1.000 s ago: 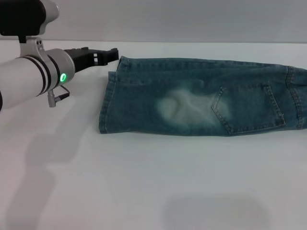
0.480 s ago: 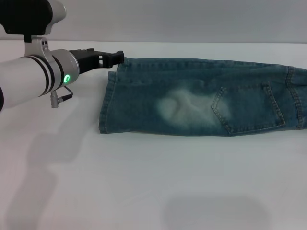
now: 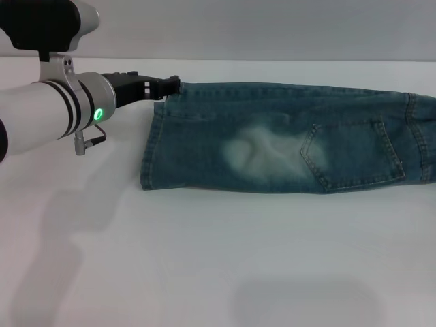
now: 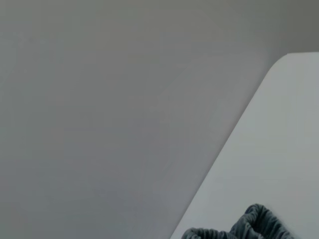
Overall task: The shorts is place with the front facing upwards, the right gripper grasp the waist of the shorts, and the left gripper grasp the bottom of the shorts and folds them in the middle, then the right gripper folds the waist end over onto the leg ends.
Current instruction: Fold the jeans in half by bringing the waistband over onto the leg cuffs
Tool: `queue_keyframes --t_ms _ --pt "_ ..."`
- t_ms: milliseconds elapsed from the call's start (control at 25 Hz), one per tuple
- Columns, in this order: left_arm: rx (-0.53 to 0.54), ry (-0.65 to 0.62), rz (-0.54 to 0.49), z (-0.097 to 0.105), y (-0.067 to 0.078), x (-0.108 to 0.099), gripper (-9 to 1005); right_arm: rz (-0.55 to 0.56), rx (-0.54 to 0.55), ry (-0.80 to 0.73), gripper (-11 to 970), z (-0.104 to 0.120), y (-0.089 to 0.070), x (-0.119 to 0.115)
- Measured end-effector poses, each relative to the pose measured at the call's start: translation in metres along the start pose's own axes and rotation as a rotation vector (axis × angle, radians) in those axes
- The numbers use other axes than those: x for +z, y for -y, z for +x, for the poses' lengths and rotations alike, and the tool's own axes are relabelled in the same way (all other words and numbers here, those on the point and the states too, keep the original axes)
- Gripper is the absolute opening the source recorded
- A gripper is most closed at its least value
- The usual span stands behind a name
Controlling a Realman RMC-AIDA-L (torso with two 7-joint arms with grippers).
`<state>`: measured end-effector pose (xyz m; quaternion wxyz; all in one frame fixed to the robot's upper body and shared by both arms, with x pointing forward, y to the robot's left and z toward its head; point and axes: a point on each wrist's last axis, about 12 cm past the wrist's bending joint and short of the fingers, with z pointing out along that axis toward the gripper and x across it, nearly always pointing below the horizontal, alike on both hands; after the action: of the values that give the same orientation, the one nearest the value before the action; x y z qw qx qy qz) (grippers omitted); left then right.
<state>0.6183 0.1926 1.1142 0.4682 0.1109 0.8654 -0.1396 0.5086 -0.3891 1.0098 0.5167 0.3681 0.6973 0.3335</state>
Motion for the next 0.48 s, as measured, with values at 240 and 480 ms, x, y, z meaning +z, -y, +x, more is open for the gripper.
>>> queue_keyframes --t_ms 240,480 --pt "0.005 0.003 0.004 -0.002 0.002 0.001 844 0.016 -0.002 -0.046 602 0.002 -0.004 0.01" --pt "0.008 0.007 0.008 -0.004 0.004 0.001 846 0.028 0.002 -0.084 580 0.004 -0.007 0.015"
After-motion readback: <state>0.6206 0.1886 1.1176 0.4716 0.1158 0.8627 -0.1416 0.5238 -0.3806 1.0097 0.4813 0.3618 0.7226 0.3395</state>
